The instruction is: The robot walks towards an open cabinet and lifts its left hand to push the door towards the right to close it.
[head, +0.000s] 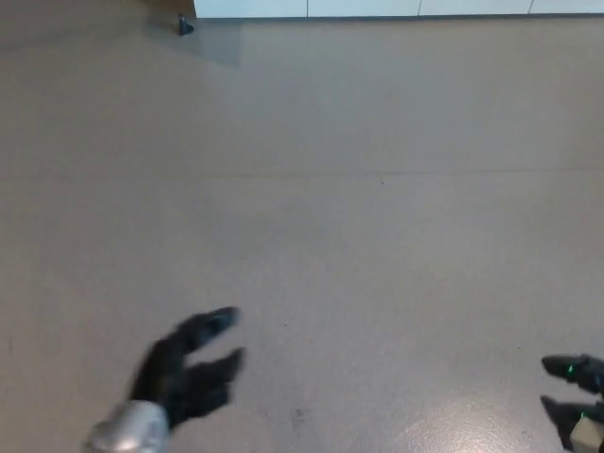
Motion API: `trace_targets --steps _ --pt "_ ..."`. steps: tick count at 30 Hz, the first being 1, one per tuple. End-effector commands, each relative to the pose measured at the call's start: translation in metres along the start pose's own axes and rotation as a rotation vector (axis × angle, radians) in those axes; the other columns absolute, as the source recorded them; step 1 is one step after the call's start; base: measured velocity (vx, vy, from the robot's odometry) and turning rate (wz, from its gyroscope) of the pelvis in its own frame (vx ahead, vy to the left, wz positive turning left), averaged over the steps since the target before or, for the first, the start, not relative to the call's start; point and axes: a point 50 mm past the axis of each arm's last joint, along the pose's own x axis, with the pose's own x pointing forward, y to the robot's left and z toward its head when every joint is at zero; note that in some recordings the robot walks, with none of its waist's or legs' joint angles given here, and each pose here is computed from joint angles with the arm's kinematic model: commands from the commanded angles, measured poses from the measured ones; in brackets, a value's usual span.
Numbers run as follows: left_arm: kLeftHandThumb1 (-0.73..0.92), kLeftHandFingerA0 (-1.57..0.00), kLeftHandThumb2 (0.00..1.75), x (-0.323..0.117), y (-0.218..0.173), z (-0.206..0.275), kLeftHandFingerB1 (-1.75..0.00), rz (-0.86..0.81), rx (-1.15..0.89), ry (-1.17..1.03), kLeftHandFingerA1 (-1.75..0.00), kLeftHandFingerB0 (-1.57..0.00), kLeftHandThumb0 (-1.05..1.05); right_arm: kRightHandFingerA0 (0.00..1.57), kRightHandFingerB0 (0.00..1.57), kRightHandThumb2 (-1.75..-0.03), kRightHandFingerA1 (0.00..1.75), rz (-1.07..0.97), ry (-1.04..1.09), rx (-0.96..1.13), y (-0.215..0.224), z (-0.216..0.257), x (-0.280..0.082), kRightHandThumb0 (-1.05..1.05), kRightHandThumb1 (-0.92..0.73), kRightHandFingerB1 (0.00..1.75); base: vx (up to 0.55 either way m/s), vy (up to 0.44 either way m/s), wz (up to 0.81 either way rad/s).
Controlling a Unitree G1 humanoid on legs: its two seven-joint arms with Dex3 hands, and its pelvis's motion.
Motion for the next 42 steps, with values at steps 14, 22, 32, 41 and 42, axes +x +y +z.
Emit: trace_targets --steps 14,22,32,41,42 --pt "0.69 -0.51 0.6 -0.039 0.124 -0.03 -0.39 0.327 -0.173 0.017 -0.45 -0.43 -0.22 0.57 0.44 -0.61 0.44 -0.09 -0.063 0.035 -0.014 -0.016 0.0 -0.27 -0.71 0.38 0.0 0.0 0.0" --pt "0.69 -0.53 0.6 -0.042 0.126 -0.039 -0.4 0.358 -0.178 0.04 -0.46 -0.42 -0.22 0.62 0.45 -0.6 0.47 -0.1 -0.046 0.014 -0.018 -0.021 0.001 -0.25 -0.7 0.39 0.0 0.0 0.0" --pt "0.66 -0.53 0.59 -0.044 0.125 -0.043 -0.41 0.35 -0.159 0.038 -0.46 -0.46 -0.23 0.67 0.48 -0.6 0.49 -0.095 -0.03 -0.033 -0.016 -0.03 -0.002 -0.27 -0.7 0.4 0.0 -0.004 0.03" --pt "0.67 -0.55 0.59 -0.045 0.126 -0.043 -0.43 0.338 -0.133 0.041 -0.47 -0.51 -0.25 0.69 0.48 -0.6 0.49 -0.087 -0.024 -0.077 -0.014 -0.031 -0.002 -0.26 -0.7 0.4 0.17 0.342 -0.12" --pt "0.67 -0.55 0.59 -0.045 0.126 -0.043 -0.43 0.337 -0.128 0.042 -0.47 -0.51 -0.25 0.69 0.48 -0.6 0.49 -0.086 -0.025 -0.079 -0.014 -0.03 -0.002 -0.26 -0.7 0.4 0.21 0.18 0.08"
